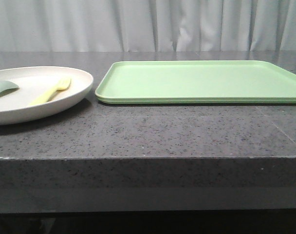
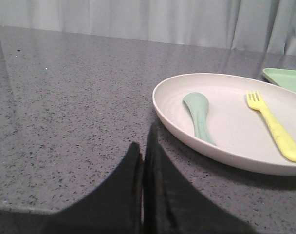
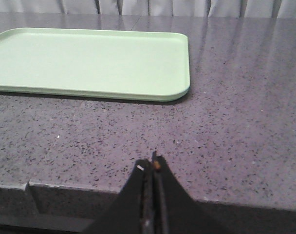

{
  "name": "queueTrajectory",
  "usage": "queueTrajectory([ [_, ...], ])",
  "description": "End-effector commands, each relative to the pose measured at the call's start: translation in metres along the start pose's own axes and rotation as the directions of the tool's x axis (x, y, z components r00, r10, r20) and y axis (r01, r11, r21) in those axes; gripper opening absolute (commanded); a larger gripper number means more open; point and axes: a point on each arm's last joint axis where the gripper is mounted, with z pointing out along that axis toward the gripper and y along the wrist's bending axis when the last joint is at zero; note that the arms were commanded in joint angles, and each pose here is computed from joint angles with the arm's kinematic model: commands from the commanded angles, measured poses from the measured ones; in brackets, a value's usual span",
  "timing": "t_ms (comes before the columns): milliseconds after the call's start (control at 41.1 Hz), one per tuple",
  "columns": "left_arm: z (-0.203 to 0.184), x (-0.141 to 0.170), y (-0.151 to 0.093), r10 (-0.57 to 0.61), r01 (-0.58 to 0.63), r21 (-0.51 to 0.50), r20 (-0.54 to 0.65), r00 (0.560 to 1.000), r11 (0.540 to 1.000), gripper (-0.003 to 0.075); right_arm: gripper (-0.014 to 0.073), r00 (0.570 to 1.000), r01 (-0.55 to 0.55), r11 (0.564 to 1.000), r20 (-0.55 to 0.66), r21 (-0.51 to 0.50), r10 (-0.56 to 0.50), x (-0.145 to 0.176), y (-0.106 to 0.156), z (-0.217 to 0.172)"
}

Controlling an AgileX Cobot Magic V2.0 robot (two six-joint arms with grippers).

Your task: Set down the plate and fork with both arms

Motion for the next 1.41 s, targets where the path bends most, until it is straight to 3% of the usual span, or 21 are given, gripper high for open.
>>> queueTrajectory([
  [0, -0.0018, -0.0077, -0.0002, -0.004, 0.004, 0.004, 0.102, 0.995, 1.0, -0.0018, -0.0061, 0.995, 0.011, 1.0, 0.1, 0.001, -0.011, -0.0092, 0.0002, -0.0019],
  [1119, -0.0018, -0.0077, -0.0002, -0.004, 0.004, 0.004, 0.102, 0.995, 1.0, -0.0018, -0.0061, 0.992, 0.011, 1.0, 0.125, 0.0, -0.011, -0.0114, 0.0004, -0.0022],
  [1386, -0.003, -0.0158, -0.0004, -0.005, 0.003, 0.006, 0.191, 0.982, 1.0, -0.0018, -0.0061, 0.992, 0.011, 1.0, 0.129, 0.0, -0.011, -0.0117, 0.0004, -0.0022],
])
